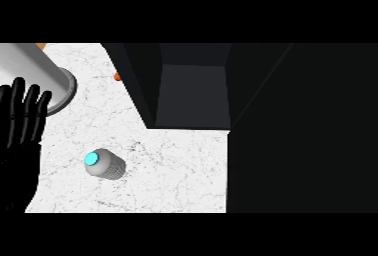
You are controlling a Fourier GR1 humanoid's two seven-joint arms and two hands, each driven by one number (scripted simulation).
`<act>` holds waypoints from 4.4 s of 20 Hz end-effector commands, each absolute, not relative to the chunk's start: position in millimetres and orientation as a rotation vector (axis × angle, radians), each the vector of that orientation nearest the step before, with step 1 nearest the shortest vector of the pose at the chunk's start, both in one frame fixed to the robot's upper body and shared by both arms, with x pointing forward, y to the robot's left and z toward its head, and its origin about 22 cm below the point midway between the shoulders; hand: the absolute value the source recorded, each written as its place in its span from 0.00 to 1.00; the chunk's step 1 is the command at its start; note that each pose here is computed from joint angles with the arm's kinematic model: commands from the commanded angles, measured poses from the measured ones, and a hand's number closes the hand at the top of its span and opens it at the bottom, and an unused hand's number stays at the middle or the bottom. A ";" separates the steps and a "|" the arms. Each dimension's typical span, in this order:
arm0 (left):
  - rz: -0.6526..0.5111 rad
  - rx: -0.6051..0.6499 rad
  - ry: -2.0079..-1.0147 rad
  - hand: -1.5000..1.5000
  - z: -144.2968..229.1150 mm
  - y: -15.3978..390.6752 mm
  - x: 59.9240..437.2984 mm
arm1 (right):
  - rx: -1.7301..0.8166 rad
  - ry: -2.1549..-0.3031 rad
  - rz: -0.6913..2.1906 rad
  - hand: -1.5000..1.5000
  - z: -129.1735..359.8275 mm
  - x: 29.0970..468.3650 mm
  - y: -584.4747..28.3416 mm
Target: Pick up the bottled water, place it into the cabinet and close the cabinet
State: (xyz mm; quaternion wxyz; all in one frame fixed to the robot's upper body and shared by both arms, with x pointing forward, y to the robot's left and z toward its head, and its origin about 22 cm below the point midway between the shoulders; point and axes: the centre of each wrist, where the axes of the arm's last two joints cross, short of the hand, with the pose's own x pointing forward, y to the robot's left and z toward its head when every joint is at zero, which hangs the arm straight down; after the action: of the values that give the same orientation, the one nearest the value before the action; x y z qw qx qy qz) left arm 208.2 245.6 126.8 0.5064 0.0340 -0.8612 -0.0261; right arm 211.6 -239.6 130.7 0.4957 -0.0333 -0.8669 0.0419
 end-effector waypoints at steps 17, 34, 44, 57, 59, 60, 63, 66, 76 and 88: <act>0.115 -0.227 -1.829 0.00 160.0 146.5 114.4 | 0.236 -1.888 0.087 0.00 147.5 120.4 -254.1; 0.125 -0.181 -1.785 0.00 160.8 143.6 81.1 | 0.242 -1.891 0.098 0.00 168.7 87.2 -257.3; 0.205 -0.078 -1.785 0.00 160.3 151.2 80.0 | 0.253 -1.879 0.081 0.00 163.4 85.6 -252.9; 0.208 0.093 -1.682 0.00 124.7 181.0 96.6 | 0.246 -1.908 0.090 0.00 171.0 72.2 -259.6; 0.206 0.117 -1.657 0.00 124.5 191.1 96.3 | 0.254 -1.910 0.085 0.00 166.0 69.4 -266.5; 0.220 0.112 -1.648 0.00 113.8 199.3 104.9 | 0.233 -1.899 0.088 0.00 167.2 73.2 -267.3; 0.204 0.126 -1.618 0.00 90.8 199.9 115.9 | 0.243 -1.896 0.097 0.00 164.8 68.4 -267.7; 0.132 0.176 -1.635 0.00 81.7 221.8 120.7 | 0.250 -1.909 0.099 0.00 161.7 70.5 -272.9; 0.178 0.193 -1.601 0.00 22.3 254.7 159.7 | 0.269 -1.899 0.113 0.00 158.9 64.9 -276.5; 0.199 0.231 -1.509 0.00 -44.0 288.0 176.7 | 0.276 -1.889 0.112 0.00 157.4 55.6 -282.8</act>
State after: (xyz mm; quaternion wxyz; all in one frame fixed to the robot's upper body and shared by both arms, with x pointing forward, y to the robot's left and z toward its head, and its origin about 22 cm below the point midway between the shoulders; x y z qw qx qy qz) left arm 170.8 274.2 -25.8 0.7078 0.1058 -0.6930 0.0870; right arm 78.0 -296.3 115.4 0.6085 0.0664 -0.7883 0.0617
